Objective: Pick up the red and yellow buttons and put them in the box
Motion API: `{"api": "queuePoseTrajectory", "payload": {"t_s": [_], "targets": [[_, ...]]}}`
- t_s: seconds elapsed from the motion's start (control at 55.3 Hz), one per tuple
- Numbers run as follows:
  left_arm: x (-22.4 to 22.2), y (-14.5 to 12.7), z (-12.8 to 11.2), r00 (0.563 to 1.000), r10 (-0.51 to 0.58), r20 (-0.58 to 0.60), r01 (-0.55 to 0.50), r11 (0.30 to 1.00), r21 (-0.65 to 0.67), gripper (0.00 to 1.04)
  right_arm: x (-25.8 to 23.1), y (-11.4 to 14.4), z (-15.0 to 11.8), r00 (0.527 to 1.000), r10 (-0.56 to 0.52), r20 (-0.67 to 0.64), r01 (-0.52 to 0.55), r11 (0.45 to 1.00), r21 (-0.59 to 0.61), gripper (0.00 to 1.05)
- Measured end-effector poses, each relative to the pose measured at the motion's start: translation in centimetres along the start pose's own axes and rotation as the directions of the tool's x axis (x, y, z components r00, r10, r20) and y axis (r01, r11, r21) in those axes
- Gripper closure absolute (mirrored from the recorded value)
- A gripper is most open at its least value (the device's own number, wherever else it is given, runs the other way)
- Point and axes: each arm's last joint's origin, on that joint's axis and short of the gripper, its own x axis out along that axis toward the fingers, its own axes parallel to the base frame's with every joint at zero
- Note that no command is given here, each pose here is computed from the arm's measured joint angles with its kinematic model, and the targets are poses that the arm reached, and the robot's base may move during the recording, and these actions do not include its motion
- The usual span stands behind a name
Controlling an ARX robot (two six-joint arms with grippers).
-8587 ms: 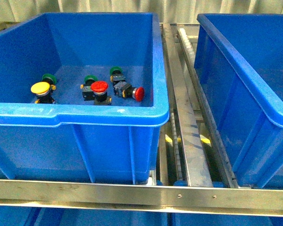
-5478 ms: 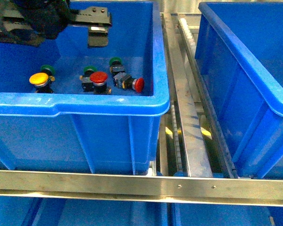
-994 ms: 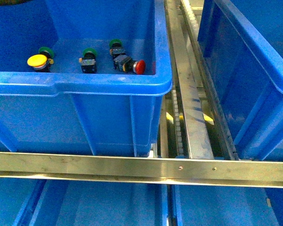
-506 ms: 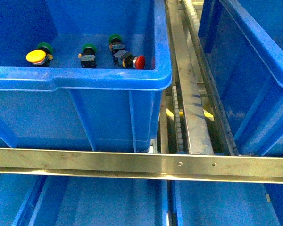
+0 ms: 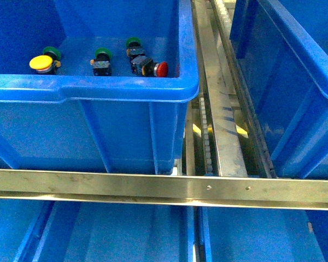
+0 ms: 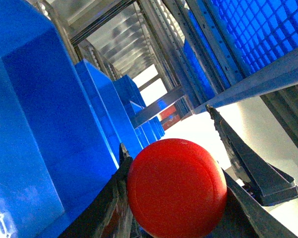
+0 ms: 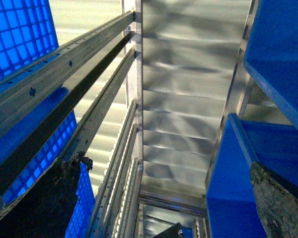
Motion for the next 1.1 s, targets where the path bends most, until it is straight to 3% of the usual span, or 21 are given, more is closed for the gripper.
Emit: {"api": "queuePoseTrajectory", "payload": {"t_s": [0.362,0.813,0.994,1.103], "targets": [[0.6,-0.1,0.0,1.0,-0.011,0.002,0.011,1.0,-0.005,0.72,0.5,-0.3,-0.7,1.0,-0.002,-0.01,0.002,1.0,0.006,0.06],[1.8,1.2,-1.8,1.0,0.002,-0.024,-0.003,0.999,-0.047,0.72,0.6,-0.2,-1.7,0.999,0.0,-0.045,0.001,1.0,0.015,0.06],[2.0,1.2,-2.0,1.0,0.005,-0.023,-0.006,0.999,-0.051,0.72,0.3,-0.1,-1.6,0.999,-0.017,-0.043,0.017,1.0,-0.006,0.43],[2.2,1.0,-1.9,1.0,0.002,-0.024,-0.004,0.999,-0.051,0.72,0.3,-0.2,-1.6,0.999,-0.029,-0.038,0.029,0.999,-0.018,0.58]]}}
